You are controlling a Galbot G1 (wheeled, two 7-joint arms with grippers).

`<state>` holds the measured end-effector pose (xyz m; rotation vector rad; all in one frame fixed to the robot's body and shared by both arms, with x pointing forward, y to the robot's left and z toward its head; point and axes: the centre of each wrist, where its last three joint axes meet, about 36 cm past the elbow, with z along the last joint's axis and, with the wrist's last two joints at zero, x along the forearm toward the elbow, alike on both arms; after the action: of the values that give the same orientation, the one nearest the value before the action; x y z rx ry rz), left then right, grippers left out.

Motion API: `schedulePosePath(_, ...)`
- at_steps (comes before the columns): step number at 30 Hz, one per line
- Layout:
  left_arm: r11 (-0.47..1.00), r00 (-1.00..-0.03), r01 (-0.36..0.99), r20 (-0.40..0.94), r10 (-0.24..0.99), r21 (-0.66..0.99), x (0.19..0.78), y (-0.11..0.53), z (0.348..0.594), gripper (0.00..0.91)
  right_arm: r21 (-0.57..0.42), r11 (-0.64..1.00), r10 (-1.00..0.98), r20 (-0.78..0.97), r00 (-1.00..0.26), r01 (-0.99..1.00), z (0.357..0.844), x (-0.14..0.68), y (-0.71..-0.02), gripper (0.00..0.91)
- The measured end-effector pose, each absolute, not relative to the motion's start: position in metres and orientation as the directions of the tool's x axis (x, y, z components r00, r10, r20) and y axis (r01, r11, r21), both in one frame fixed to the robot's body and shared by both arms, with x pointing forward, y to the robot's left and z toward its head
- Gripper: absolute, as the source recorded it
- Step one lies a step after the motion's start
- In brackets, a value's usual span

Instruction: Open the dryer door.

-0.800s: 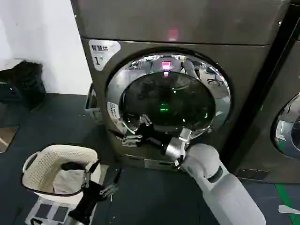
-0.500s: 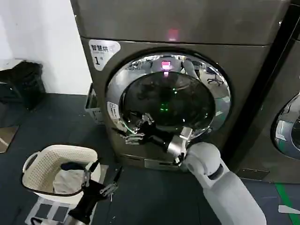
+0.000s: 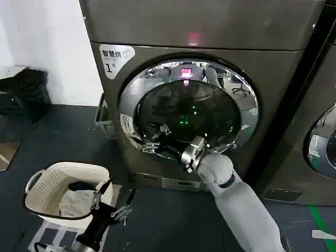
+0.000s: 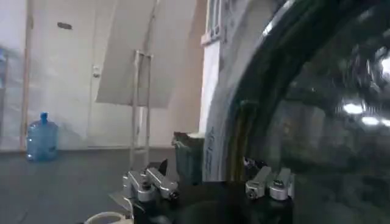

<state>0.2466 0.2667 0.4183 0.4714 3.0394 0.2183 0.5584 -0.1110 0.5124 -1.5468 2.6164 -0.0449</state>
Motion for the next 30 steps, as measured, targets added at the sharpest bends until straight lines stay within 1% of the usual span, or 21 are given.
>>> schedulePosePath(19, 0.953, -0.96, 0.276, -0.01, 0.279, 0.123, 0.251, 0.276, 0.422, 0.907, -0.041, 0.418, -0.909, -0.029, -0.417, -0.908, 0.494, 0.587, -0.082, 0.907)
schedulePosePath(25, 0.956, -0.97, 0.243, 0.018, 0.243, 0.166, 0.258, 0.286, 0.428, 0.907, -0.045, 0.384, -0.923, -0.023, -0.384, -0.922, 0.494, 0.591, -0.082, 0.907)
schedulePosePath(28, 0.961, -0.975, 0.222, 0.011, 0.223, 0.165, 0.263, 0.293, 0.429, 0.907, -0.053, 0.363, -0.932, -0.017, -0.362, -0.931, 0.494, 0.59, -0.085, 0.907)
schedulePosePath(30, 0.968, -0.983, 0.18, -0.01, 0.185, 0.177, 0.267, 0.299, 0.428, 0.907, -0.065, 0.337, -0.941, -0.01, -0.337, -0.939, 0.496, 0.59, -0.088, 0.907)
